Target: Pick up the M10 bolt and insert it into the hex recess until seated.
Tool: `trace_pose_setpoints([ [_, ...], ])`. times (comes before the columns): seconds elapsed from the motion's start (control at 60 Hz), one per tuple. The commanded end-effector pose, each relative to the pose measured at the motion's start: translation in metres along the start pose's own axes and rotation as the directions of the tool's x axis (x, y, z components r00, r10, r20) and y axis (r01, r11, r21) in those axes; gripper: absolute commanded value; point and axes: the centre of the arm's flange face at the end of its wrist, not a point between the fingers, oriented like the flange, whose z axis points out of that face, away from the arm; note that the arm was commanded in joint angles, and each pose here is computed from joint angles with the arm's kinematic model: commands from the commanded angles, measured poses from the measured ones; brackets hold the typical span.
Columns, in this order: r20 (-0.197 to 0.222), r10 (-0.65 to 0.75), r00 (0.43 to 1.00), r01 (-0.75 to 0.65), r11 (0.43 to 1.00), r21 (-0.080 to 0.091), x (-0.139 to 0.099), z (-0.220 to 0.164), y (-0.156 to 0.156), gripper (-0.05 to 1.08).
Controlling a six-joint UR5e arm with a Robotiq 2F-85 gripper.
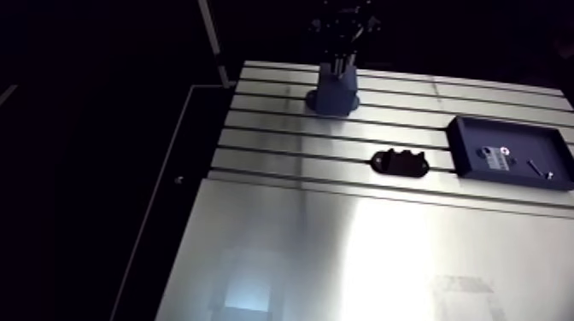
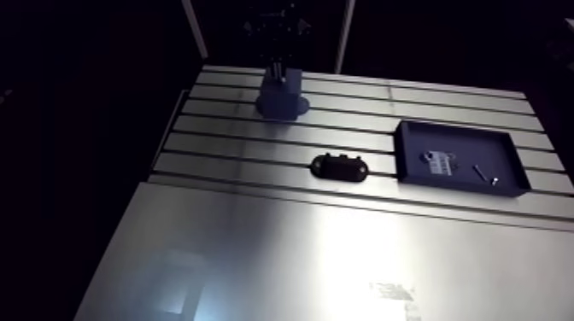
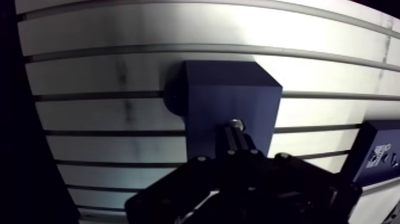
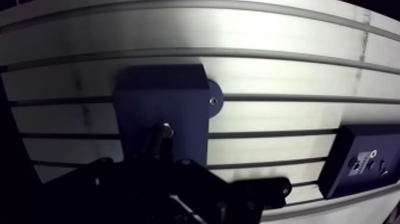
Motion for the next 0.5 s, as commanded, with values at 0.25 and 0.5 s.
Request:
trace_pose_setpoints([
  [0.25,-0.012,-0.003,1.0,0.003,1.0,-0.002,-0.004,-0.013,0.001,1.08],
  [0.5,0.026,-0.01,1.0,0.011,1.0,-0.007,-0.013,-0.027,0.001,0.02],
])
